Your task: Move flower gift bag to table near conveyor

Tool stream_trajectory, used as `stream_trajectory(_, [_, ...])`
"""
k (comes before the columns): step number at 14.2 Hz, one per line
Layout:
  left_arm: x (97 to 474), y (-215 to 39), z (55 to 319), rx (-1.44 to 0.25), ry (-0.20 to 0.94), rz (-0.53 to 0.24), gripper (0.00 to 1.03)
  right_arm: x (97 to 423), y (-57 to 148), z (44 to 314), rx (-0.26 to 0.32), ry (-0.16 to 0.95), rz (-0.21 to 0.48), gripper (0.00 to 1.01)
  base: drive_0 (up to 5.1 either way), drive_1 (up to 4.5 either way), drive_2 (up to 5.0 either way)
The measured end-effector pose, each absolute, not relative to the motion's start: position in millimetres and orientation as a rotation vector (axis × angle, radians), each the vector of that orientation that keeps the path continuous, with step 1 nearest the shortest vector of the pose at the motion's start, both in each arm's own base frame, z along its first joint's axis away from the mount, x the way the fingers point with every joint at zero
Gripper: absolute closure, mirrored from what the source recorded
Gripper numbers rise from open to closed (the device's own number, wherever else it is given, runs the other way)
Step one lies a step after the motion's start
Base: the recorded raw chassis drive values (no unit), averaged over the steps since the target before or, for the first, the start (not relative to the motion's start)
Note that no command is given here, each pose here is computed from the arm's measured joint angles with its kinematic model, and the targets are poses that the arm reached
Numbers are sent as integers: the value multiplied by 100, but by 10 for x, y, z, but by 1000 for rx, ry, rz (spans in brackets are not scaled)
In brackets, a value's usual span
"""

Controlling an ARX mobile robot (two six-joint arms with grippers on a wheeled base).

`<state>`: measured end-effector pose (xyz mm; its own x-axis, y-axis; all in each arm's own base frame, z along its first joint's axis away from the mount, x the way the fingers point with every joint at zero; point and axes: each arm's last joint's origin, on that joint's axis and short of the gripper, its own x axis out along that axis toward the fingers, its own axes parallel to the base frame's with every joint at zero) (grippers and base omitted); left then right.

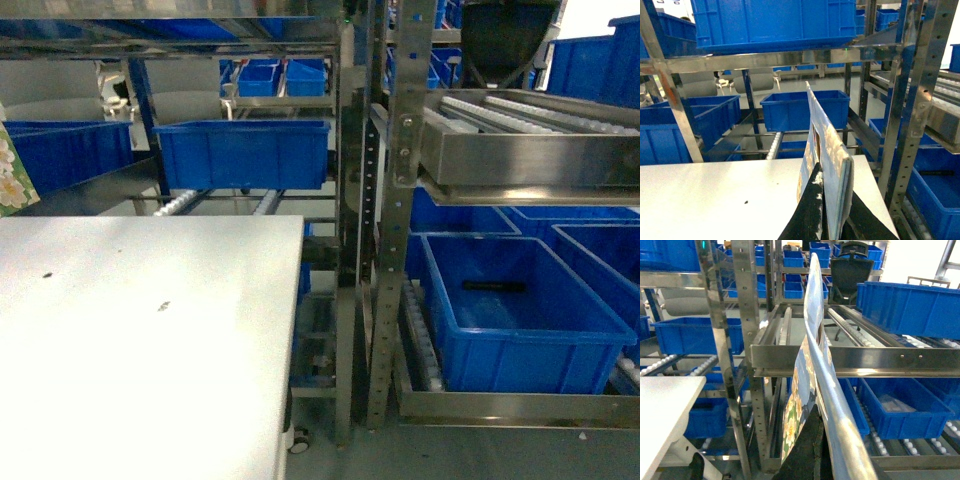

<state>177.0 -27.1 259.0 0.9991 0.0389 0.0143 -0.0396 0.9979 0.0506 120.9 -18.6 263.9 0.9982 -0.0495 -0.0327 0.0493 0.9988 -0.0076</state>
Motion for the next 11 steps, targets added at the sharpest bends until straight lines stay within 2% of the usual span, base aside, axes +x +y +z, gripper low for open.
stream_trajectory(11, [1767, -270, 2594, 50, -16, 39, 101, 1207, -185, 2643, -7, 28, -49, 99, -471, 89, 372])
